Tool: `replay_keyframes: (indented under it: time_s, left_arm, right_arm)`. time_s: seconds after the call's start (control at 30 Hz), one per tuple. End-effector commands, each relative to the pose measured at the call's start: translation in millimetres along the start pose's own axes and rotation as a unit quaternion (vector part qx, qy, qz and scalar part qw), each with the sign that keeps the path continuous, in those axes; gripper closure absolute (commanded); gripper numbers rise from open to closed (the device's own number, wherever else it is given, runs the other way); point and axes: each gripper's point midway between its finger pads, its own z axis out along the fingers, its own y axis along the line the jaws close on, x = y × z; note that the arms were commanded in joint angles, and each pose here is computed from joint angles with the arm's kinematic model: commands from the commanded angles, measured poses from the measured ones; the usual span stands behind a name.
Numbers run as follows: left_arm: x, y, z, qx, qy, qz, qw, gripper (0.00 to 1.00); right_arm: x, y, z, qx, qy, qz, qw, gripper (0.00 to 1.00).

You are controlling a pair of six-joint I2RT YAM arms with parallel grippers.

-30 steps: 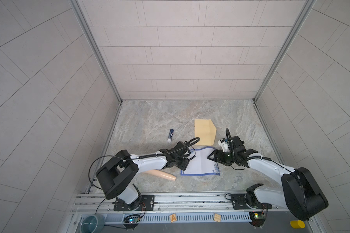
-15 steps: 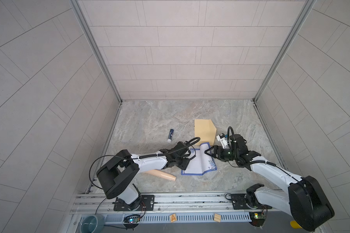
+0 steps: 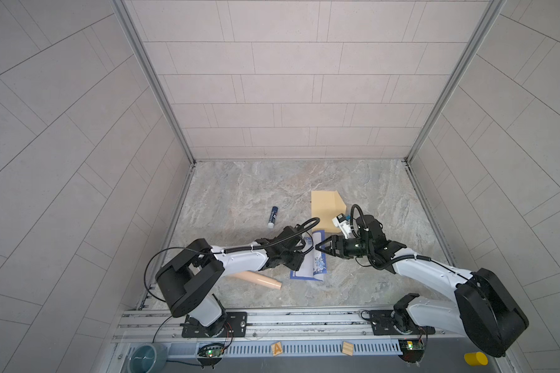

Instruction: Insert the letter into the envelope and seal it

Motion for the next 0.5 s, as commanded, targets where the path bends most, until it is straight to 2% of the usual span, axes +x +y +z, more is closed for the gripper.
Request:
replay_keyframes:
  time_s: [0.0,0.13,0.33,0.47]
  left_arm:
    - [26.8,9.6,6.8,0.001,0.038,-0.027,0.999,0.36]
    - [26.9,9.8,8.5,0.007,0.037,-0.036,0.999,0.36]
    - [24.2,9.3,8.9,0.012,0.033,-0.04,0.999,0.36]
    - [22.4,9.4,9.5,0.014,0.032,-0.043,0.998,0.36]
  right_arm:
    - [-16.0,24.8,-1.9,-0.039,-0.022,-0.016,0.999,0.2]
    - [-19.4,29.1,-5.5,-0.038,-0.032,-0.029,0.998,0.2]
    - [-21.0,17.9,-14.8,0.016,-0.046,-0.056,0.997,0.2]
    - [-27.8,30.0,-22.9,0.004,-0.071,-0.082,0.994,0.19]
